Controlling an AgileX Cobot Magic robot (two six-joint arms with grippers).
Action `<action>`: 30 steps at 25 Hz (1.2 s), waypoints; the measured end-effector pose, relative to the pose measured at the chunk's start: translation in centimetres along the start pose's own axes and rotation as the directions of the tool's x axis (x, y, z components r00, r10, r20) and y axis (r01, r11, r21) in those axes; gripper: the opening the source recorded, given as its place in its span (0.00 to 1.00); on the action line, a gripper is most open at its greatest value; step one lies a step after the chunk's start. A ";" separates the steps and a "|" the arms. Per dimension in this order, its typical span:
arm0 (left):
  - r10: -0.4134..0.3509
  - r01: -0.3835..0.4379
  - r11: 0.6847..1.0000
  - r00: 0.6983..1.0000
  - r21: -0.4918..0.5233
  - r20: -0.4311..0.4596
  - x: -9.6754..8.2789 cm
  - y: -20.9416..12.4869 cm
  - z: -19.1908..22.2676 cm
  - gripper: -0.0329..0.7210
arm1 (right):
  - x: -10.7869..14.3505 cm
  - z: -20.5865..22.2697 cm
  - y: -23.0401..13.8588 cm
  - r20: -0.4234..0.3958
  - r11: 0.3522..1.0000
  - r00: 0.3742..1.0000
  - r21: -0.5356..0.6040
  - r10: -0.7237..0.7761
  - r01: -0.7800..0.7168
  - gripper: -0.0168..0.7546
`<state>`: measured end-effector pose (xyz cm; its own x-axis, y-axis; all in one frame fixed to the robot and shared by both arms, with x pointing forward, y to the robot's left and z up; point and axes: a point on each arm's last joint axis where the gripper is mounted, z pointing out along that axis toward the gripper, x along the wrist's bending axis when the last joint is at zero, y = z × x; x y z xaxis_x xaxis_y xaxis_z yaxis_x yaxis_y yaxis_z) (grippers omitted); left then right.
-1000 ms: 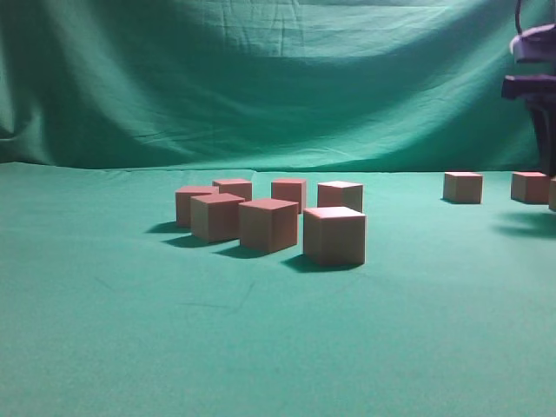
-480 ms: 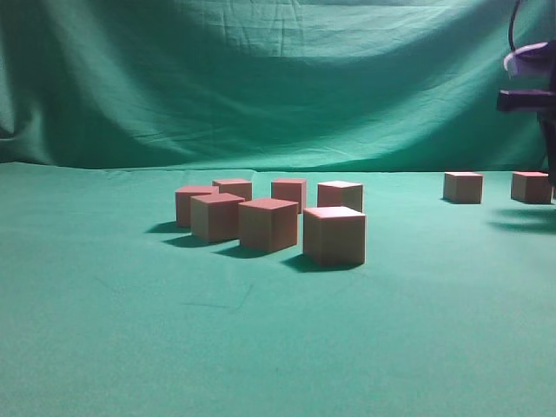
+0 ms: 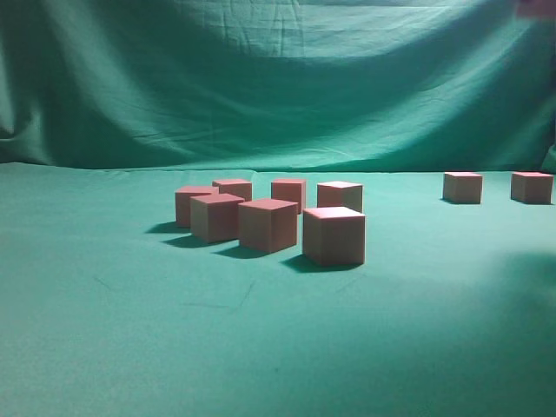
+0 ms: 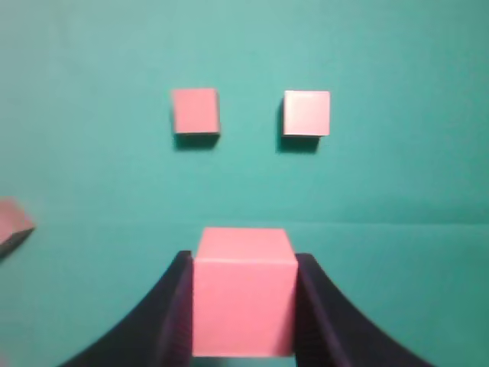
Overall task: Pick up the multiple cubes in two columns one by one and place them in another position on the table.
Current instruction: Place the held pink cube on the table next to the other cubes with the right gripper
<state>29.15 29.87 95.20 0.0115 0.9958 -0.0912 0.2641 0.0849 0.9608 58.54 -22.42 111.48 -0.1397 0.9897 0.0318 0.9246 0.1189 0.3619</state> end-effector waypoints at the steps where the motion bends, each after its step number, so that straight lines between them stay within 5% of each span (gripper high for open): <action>1: 0.000 0.000 1.000 1.000 0.000 0.000 0.0 0.0 0.0 0.04 | 0.8 -1.5 -0.5 -0.012 1.000 1.000 -0.024 -0.019 0.019 0.36; 11: 0.000 0.000 1.000 1.000 0.000 0.000 0.0 0.0 0.0 0.04 | 6.9 -10.2 -6.7 -0.136 0.968 0.971 -0.184 -0.196 0.169 0.36; 26: 0.000 0.000 1.000 1.000 0.000 0.000 0.0 0.0 0.0 0.04 | 7.2 -2.1 -20.0 -0.240 0.967 0.948 0.090 -0.210 0.237 0.36; 30: 0.000 0.000 1.000 1.000 0.000 0.000 0.0 0.0 0.0 0.04 | 8.7 -1.8 -20.9 -0.286 0.946 0.913 0.062 -0.289 0.319 0.36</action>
<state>29.15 29.87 95.20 0.0115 0.9958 -0.0912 0.2641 0.0849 0.9608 37.33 -16.49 105.87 -0.4968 0.8466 0.1911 0.8517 0.4331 0.2951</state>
